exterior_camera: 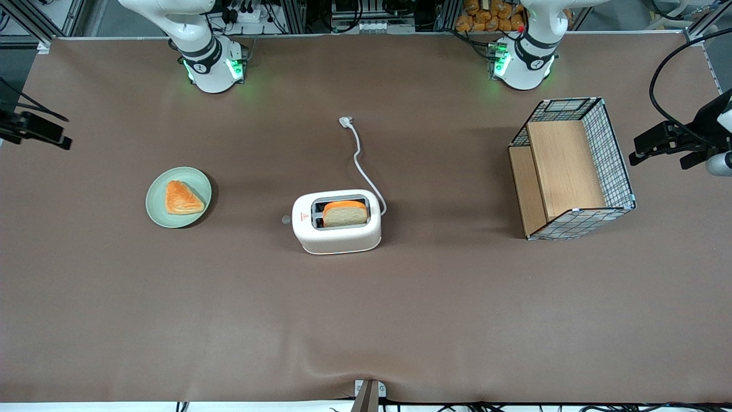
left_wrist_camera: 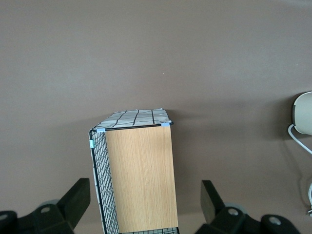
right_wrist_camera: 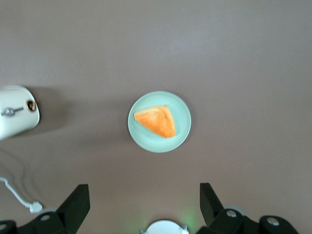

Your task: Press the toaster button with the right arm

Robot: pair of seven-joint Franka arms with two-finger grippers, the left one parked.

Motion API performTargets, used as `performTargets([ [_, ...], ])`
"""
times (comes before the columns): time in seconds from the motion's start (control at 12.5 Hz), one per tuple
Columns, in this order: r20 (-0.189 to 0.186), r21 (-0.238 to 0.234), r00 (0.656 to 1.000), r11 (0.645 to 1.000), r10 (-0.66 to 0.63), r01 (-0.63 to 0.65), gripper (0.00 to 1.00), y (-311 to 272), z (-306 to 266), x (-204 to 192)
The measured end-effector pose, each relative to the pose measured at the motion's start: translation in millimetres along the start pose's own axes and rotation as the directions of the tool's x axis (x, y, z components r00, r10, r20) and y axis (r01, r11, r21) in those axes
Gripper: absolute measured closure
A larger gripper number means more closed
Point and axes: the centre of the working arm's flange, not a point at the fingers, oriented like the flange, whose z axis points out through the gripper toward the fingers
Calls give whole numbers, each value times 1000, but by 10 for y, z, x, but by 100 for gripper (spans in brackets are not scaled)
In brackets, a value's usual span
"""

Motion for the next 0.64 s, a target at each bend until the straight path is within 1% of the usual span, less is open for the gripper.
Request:
performTargets([
  [0.08, 38, -2, 999, 1000, -21, 21, 0, -55, 117, 47],
  [0.16, 61, -3, 998, 999, -34, 34, 0, -122, 206, 94],
  [0.24, 62, 9, 997, 999, -45, 45, 0, -188, 262, 150],
  [0.32, 51, 44, 997, 998, -53, 51, 0, -243, 301, 210],
  [0.4, 48, 80, 997, 995, -58, 54, 0, -277, 341, 257],
  [0.48, 54, 99, 997, 993, -62, 56, 6, -299, 395, 299],
  [0.56, 63, 114, 996, 992, -67, 59, 6, -325, 459, 342],
  [0.64, 75, 132, 994, 989, -74, 64, 16, -371, 526, 378],
])
